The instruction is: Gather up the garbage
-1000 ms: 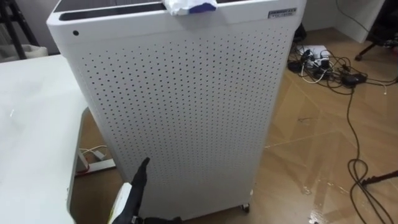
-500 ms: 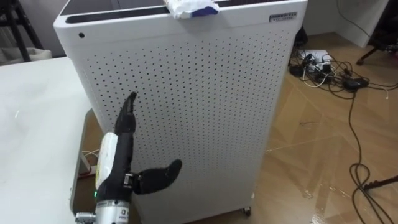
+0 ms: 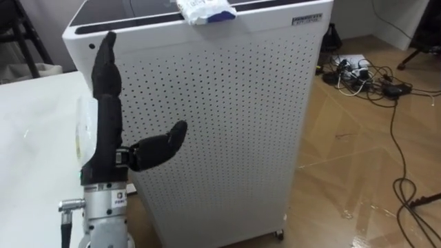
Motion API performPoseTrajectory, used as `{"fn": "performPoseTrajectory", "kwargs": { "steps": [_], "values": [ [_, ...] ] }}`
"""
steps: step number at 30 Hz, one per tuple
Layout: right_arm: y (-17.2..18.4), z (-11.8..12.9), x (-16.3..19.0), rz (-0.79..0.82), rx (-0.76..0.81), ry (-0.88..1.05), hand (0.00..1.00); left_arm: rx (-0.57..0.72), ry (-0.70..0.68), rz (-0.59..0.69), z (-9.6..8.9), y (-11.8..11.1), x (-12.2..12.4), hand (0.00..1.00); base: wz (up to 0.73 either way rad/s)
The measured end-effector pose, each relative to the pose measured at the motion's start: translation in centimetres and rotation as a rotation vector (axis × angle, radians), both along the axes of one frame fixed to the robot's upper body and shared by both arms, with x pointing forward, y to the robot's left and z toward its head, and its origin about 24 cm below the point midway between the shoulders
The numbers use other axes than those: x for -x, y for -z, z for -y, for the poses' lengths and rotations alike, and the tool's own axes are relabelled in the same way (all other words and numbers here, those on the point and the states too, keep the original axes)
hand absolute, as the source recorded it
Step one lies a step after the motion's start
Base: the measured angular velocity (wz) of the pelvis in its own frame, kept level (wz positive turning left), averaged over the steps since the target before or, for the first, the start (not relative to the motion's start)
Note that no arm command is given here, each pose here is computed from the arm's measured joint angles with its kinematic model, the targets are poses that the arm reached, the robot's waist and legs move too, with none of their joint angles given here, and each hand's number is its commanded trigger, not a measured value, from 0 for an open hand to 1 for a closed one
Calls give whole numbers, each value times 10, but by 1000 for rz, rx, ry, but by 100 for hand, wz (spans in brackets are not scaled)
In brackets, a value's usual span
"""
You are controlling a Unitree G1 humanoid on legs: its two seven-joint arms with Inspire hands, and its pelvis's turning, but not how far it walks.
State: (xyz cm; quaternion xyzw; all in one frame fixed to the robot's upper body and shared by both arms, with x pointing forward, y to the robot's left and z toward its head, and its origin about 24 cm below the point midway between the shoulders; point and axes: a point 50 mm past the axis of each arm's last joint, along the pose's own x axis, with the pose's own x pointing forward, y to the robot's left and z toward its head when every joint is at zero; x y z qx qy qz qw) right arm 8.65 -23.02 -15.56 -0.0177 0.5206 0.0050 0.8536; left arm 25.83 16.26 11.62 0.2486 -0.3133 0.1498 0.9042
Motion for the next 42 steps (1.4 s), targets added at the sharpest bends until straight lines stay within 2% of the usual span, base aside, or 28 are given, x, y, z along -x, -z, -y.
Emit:
{"fn": "performPoseTrajectory", "kwargs": {
  "steps": [6, 11, 18, 23, 31, 33, 42],
  "values": [
    [0, 3, 2, -5, -4, 12, 100, -111, -37, 77, -7, -18, -7, 0, -4],
    [0, 3, 3, -7, -8, 23, 100, -145, -47, 126, -11, -31, -9, 0, -4],
    [-1, 10, 3, -17, 11, 50, 100, -242, -77, 238, -19, -68, -22, 0, -6],
    [-2, 17, 4, -33, 26, 57, 100, -254, -108, 224, -20, -71, -26, 0, -6],
    [-6, 29, 1, -36, 53, 49, 100, -305, -177, 207, -26, -87, -54, 0, -11],
    [-7, 32, 0, -37, 59, 48, 100, -315, -187, 205, -28, -89, -55, 0, -6],
    [-11, 40, -3, -30, 80, 47, 100, -352, -218, 147, -40, -86, -64, 0, -4]
  ]
}}
